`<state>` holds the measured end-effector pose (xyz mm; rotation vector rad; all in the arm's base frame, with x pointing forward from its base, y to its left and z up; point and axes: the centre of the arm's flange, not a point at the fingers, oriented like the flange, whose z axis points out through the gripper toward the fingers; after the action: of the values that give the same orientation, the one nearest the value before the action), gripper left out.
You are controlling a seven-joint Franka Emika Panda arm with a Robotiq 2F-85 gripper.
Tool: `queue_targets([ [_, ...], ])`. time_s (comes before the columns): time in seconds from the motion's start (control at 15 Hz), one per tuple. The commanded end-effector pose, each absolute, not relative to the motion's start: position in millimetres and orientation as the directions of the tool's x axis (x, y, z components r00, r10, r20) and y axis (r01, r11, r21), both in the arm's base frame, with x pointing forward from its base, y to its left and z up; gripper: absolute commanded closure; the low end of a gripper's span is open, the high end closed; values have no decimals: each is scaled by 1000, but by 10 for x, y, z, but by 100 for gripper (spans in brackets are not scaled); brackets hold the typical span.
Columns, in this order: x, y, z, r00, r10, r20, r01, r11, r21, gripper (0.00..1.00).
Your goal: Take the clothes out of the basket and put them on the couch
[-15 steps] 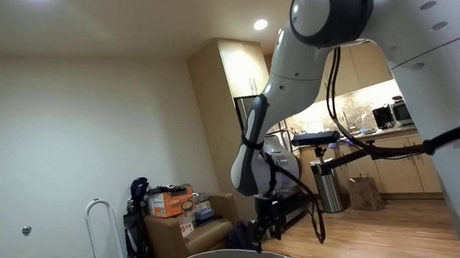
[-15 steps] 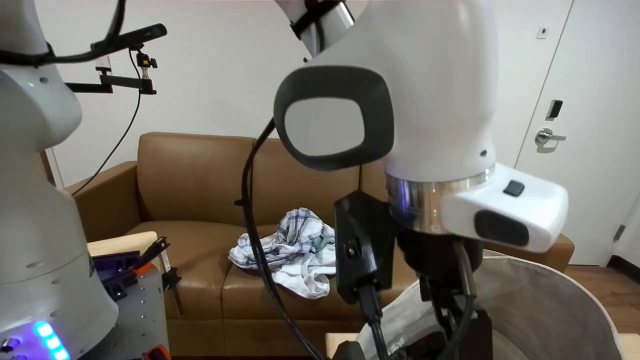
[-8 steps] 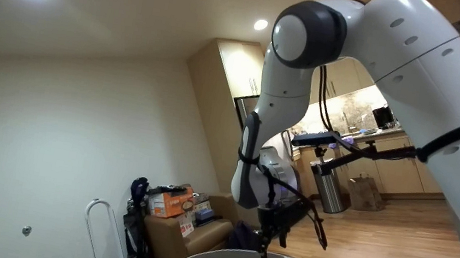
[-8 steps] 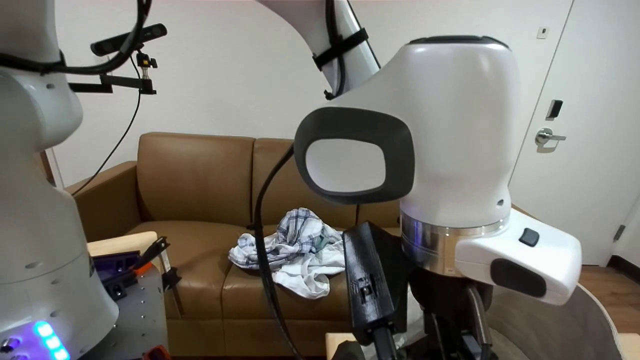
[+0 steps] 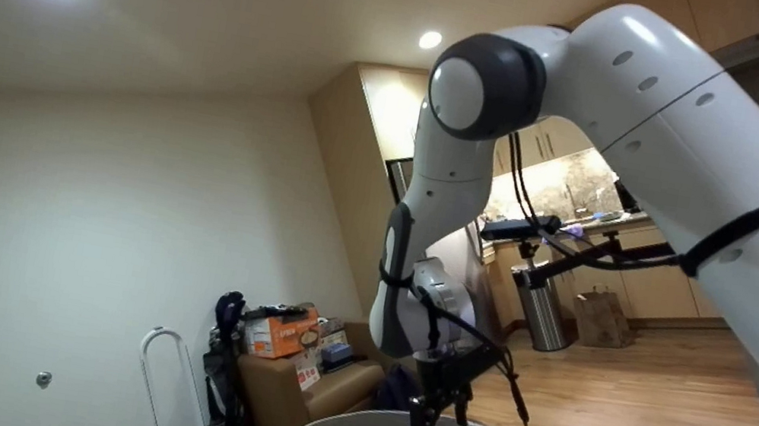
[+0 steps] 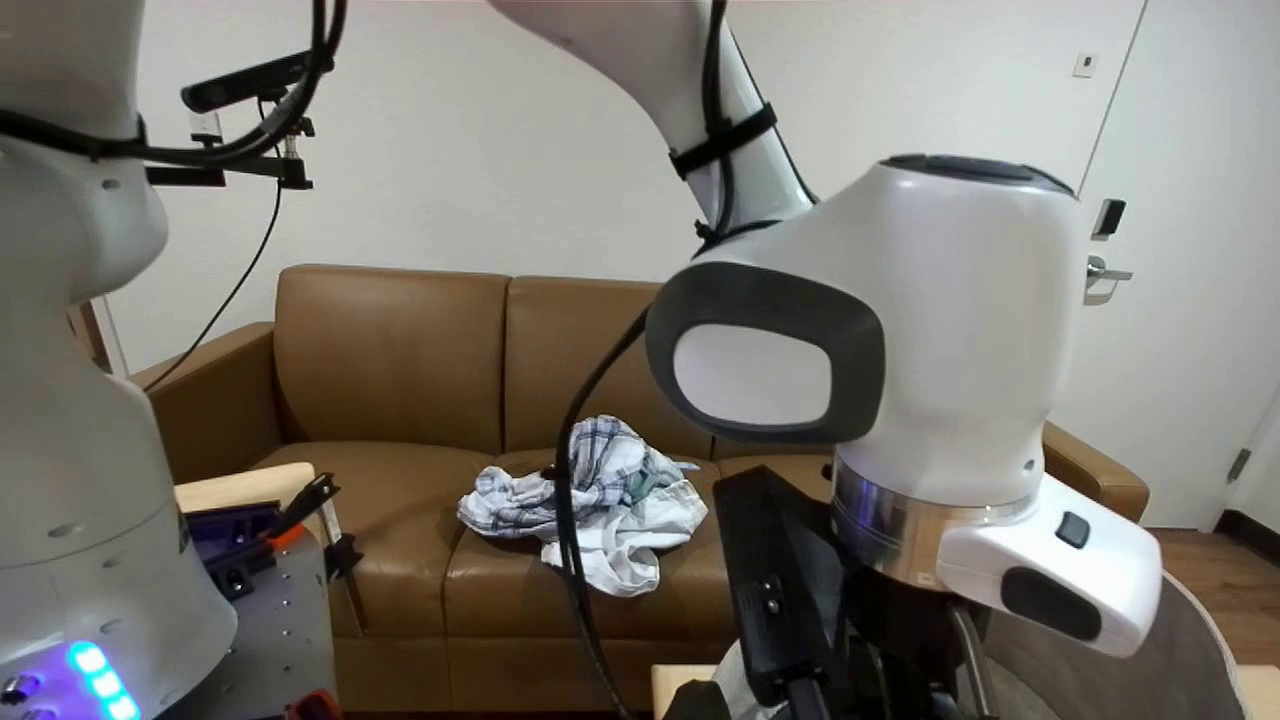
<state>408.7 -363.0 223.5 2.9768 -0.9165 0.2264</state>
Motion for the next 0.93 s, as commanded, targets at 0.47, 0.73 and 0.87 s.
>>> queue_targets([
  [0.47, 4872, -4156, 271, 907, -419, 31, -420, -905, 68, 0],
  [0.73, 5004, -4185, -129, 943, -320, 95, -330, -934, 133, 0],
  [0.87, 5106, -4102, -53, 948, -267, 170, -291, -948, 130, 0],
])
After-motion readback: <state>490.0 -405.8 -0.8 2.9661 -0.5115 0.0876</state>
